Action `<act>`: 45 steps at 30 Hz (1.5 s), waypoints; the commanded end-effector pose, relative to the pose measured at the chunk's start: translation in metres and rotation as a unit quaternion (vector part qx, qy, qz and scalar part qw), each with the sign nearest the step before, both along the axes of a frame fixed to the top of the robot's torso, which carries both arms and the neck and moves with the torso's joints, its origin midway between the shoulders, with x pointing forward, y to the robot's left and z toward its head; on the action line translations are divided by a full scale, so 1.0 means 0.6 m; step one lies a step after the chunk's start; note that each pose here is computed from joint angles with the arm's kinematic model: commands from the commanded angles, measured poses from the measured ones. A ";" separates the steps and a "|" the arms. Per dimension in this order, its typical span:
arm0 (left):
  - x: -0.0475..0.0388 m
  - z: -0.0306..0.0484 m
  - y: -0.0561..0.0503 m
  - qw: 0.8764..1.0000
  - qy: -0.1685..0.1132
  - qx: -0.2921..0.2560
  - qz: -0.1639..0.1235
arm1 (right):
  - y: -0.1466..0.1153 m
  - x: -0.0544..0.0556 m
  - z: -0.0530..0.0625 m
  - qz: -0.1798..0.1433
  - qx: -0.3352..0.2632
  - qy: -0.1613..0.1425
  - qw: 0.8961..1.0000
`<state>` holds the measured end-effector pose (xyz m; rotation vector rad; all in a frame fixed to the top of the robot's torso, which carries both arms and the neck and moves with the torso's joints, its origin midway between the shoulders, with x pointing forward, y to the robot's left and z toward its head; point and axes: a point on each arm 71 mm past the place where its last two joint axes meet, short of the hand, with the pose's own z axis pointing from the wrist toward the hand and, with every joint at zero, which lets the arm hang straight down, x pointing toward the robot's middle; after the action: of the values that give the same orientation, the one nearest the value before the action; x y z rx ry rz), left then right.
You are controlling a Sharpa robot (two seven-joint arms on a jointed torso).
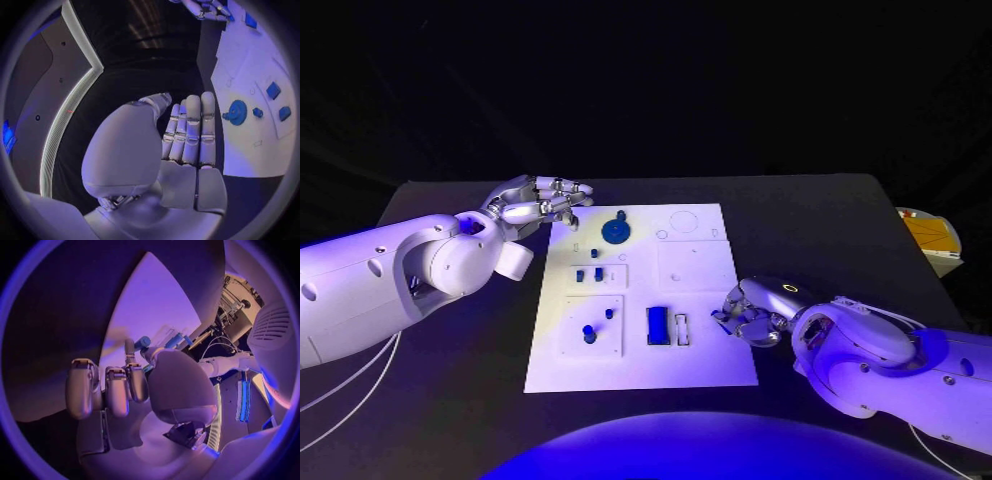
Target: Assemble the parts on the task board
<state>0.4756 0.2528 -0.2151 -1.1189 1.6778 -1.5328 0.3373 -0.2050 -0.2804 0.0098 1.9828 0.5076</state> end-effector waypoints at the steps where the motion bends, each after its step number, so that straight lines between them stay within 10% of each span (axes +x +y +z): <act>1: -0.001 0.001 -0.006 1.000 0.002 -0.007 -0.010 | 0.006 0.000 0.003 -0.018 0.022 0.013 1.000; 45: -0.004 0.001 -0.009 1.000 0.006 -0.006 -0.020 | 0.083 -0.001 -0.013 -0.003 0.078 0.039 0.996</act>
<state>0.4741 0.2499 -0.2156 -1.1181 1.7022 -1.5419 0.3388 -0.1563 -0.2860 0.1673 1.9939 0.6678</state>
